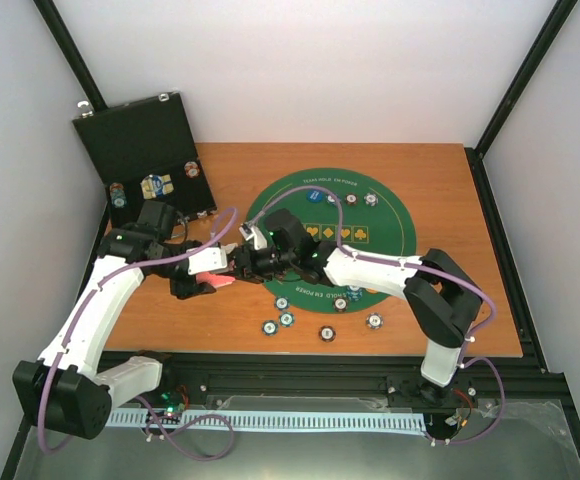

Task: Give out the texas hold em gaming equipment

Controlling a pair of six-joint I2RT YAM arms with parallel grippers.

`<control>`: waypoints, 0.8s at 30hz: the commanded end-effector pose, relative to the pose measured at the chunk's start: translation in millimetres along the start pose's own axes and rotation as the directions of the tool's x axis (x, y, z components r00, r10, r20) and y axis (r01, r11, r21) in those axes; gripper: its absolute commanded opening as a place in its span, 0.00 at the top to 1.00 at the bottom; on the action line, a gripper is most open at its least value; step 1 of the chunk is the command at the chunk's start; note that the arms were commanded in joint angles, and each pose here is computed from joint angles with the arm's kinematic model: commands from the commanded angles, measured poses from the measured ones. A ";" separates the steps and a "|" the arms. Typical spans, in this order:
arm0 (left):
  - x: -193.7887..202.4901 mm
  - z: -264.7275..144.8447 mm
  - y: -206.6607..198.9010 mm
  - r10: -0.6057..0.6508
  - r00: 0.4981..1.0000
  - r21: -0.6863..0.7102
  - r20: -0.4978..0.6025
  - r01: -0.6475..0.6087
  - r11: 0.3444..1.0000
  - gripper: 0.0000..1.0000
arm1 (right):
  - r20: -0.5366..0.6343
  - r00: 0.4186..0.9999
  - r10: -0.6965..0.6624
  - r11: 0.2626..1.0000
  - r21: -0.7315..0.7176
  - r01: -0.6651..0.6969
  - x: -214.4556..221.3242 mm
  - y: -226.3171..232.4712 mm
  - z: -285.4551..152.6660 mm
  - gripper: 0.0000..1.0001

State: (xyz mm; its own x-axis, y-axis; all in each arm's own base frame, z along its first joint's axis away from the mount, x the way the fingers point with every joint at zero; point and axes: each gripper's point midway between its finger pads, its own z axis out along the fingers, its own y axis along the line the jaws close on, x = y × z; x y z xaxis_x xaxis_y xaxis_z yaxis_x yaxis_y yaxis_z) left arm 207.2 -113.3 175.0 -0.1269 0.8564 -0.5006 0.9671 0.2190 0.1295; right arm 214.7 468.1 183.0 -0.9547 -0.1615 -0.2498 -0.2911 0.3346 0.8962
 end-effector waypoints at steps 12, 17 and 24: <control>2.2 0.8 -0.1 0.016 1.000 0.026 -0.027 -0.015 1.000 0.68 | 0.061 0.996 0.059 0.989 0.132 -0.066 -10.4 -36.2 -25.2 0.55; 7.0 5.2 1.4 0.010 0.999 0.027 -0.047 -0.009 1.000 0.68 | 0.049 0.997 0.051 0.993 0.099 -0.056 -9.6 -27.3 -26.2 0.51; 14.3 11.4 3.9 0.000 0.997 0.022 -0.075 0.002 1.000 0.68 | 0.053 0.997 0.049 0.997 0.064 -0.052 -7.4 -16.6 -33.1 0.57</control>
State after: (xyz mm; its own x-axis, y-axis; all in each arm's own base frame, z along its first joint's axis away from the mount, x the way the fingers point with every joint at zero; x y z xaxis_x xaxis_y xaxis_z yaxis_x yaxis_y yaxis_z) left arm 209.9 -104.6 159.1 -0.1648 0.8847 -0.4361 0.9690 0.2276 0.0956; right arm 228.8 443.2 176.1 -0.9675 -0.1159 -0.2248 -0.2526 0.3965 0.8826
